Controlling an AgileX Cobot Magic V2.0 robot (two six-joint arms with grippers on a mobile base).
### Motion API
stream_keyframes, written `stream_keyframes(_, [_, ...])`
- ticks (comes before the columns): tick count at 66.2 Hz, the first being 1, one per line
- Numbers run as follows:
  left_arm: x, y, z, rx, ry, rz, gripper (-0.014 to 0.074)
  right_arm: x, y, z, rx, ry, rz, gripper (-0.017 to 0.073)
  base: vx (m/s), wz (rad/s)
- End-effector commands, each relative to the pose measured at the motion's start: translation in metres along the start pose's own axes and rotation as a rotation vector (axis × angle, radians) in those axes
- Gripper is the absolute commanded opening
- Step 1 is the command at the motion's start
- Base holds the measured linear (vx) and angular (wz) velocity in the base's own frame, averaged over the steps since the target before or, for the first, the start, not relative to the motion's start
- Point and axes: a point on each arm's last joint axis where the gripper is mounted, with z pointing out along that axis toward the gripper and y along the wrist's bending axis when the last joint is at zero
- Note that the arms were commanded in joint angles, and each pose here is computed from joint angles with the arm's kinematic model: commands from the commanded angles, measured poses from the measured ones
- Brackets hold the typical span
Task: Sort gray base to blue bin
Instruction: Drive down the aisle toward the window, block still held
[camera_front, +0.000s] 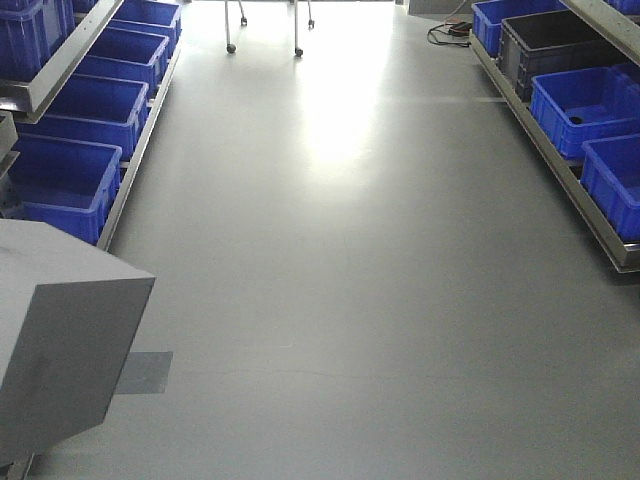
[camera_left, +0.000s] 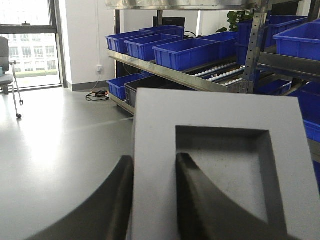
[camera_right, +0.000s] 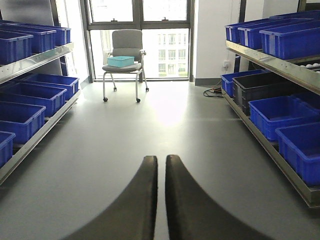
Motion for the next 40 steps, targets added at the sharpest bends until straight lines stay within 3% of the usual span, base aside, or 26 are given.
stream_keyframes(1, [-0.0183, -0.0001, -0.0023, -0.005, -0.125, -0.020, -0.0006, -0.0089, 0.0002, -0.0012, 0.000, -0.091, -0.013, -0.0004, 0.01, 0.00])
stream_keyframes(40, [-0.0183, -0.0001, -0.0023, -0.005, -0.125, -0.020, -0.0006, -0.0089, 0.0002, -0.0012, 0.000, -0.091, -0.013, -0.0004, 0.02, 0.07])
